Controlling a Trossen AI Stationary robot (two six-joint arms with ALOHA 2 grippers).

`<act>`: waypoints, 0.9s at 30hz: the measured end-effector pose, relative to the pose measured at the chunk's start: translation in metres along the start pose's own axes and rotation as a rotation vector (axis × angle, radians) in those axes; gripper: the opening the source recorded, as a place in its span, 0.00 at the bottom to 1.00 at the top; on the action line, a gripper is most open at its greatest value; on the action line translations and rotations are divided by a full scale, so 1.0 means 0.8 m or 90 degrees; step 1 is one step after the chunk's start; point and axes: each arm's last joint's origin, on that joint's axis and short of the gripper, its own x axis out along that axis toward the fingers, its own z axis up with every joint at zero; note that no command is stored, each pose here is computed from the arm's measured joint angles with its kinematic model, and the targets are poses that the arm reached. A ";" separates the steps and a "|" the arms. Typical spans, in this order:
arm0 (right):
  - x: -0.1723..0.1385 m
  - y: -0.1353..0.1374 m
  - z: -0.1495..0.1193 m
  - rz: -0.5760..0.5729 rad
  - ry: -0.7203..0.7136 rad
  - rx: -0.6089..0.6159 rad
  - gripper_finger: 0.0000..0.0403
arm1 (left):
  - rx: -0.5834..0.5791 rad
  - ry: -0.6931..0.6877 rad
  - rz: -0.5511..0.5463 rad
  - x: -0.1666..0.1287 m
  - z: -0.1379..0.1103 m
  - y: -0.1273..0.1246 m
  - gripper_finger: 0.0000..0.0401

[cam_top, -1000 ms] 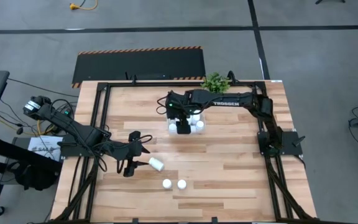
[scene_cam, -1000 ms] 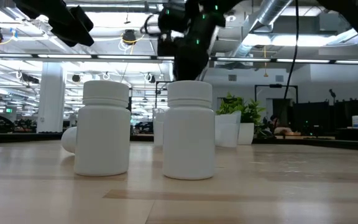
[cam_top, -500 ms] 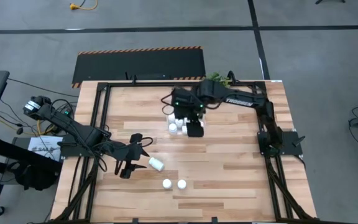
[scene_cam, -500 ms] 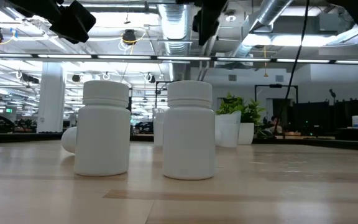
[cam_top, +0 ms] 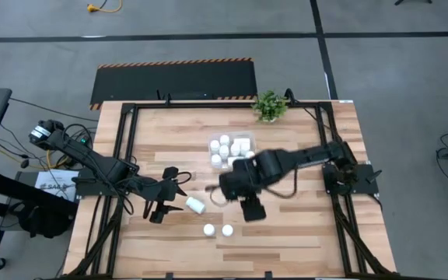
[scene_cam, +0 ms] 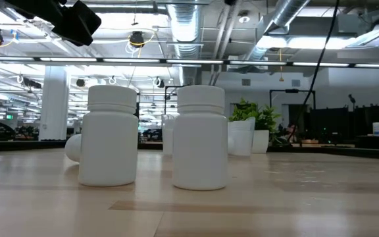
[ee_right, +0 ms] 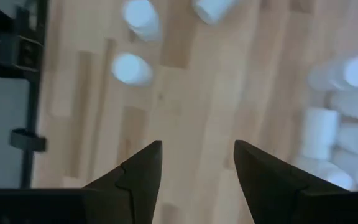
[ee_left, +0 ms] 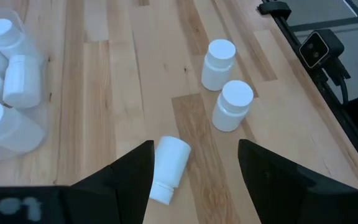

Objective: Pick and place pill bottles into a basket
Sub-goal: Put the white medicine bottle into the transparent bin

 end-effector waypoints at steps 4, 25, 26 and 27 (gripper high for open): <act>0.012 0.035 0.007 0.009 -0.036 0.001 0.46 | 0.024 0.010 -0.013 0.000 -0.001 -0.001 0.55; 0.098 0.105 0.036 -0.090 -0.082 0.020 0.56 | 0.219 -0.022 -0.110 -0.001 0.003 -0.007 0.55; 0.097 0.105 0.035 -0.096 -0.077 0.006 0.56 | 0.232 -0.024 -0.112 -0.001 0.003 -0.007 0.55; 0.098 0.105 0.034 -0.099 -0.070 -0.006 0.56 | 0.245 -0.027 -0.113 -0.001 0.004 -0.007 0.55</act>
